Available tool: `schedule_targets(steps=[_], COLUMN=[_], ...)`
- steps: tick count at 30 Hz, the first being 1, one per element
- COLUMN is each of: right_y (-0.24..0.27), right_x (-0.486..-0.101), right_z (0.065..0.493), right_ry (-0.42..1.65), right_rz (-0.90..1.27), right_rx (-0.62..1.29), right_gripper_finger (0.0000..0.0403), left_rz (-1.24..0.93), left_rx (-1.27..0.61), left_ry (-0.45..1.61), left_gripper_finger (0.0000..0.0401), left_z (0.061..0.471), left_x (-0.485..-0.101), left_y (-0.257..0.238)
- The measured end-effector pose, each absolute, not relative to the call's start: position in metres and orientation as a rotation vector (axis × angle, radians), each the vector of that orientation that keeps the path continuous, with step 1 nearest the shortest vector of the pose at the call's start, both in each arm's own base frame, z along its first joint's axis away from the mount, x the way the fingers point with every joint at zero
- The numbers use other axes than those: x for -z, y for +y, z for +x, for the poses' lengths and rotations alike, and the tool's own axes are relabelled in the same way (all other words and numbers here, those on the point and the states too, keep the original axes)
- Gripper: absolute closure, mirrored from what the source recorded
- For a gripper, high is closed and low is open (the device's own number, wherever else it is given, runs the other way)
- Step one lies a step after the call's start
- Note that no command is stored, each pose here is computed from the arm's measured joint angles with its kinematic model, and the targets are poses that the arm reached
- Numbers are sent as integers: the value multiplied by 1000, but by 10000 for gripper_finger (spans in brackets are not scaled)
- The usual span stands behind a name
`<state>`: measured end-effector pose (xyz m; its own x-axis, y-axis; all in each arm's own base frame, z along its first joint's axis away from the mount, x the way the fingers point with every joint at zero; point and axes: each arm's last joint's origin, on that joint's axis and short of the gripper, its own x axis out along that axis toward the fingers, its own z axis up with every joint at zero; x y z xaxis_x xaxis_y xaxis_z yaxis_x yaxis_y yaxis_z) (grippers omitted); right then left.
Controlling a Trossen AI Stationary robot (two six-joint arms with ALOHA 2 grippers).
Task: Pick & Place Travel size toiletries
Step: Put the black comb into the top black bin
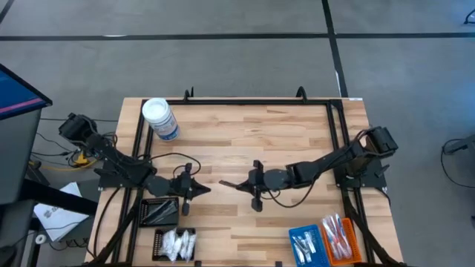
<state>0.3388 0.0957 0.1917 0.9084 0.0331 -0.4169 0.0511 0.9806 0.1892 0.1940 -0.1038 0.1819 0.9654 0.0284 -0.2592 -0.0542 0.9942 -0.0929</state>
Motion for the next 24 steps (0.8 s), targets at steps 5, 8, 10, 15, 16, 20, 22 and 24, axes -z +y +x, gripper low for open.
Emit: schedule_targets(steps=[5,8,10,15,16,20,22,24], right_y=[91,95,99,112,113,121,123,125], right_x=[-187,-188,-192,-199,-198,-189,-178,-171], right_z=[337,335,337,343,343,356,363,375], right_ry=[685,728,709,702,724,809,902,941], right_rz=[197,188,190,183,175,155,126,114], right_rx=[12,9,-6,-35,-33,-22,-2,10], right_gripper_finger=[403,403,403,403,403,403,403,403], left_rz=[-107,-156,-157,-98,-88,-18,13,36], left_rx=[-33,-4,-4,0,3,7,2,6], left_ry=[262,279,295,301,303,299,299,322], left_gripper_finger=[399,398,391,332,314,244,213,190], left_z=[193,195,197,207,209,222,233,244], left_x=[-182,-181,-178,-180,-181,-187,-190,-193], left_y=[-106,-104,-102,-107,-109,-118,-119,-119])
